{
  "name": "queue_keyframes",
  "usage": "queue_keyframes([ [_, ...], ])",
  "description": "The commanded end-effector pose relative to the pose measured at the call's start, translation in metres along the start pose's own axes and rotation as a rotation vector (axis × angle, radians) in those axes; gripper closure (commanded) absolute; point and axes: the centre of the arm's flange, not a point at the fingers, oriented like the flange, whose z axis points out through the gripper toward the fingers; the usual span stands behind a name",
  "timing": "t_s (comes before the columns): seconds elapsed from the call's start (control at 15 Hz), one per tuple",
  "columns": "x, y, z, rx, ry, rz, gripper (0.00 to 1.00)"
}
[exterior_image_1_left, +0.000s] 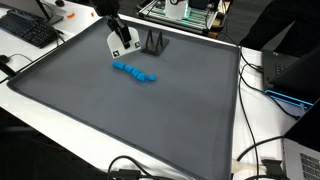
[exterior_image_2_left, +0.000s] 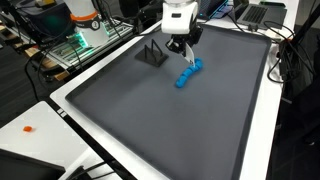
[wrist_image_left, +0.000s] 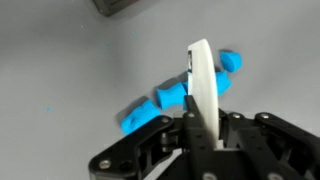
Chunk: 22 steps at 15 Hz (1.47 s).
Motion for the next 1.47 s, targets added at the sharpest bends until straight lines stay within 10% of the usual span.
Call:
queue_keyframes([
  [0.0,-0.041,0.012,0.002,0.066,0.041,0.134,0.98],
  [1.4,-0.123,0.046,0.05,0.07,-0.013,0.906,0.98],
])
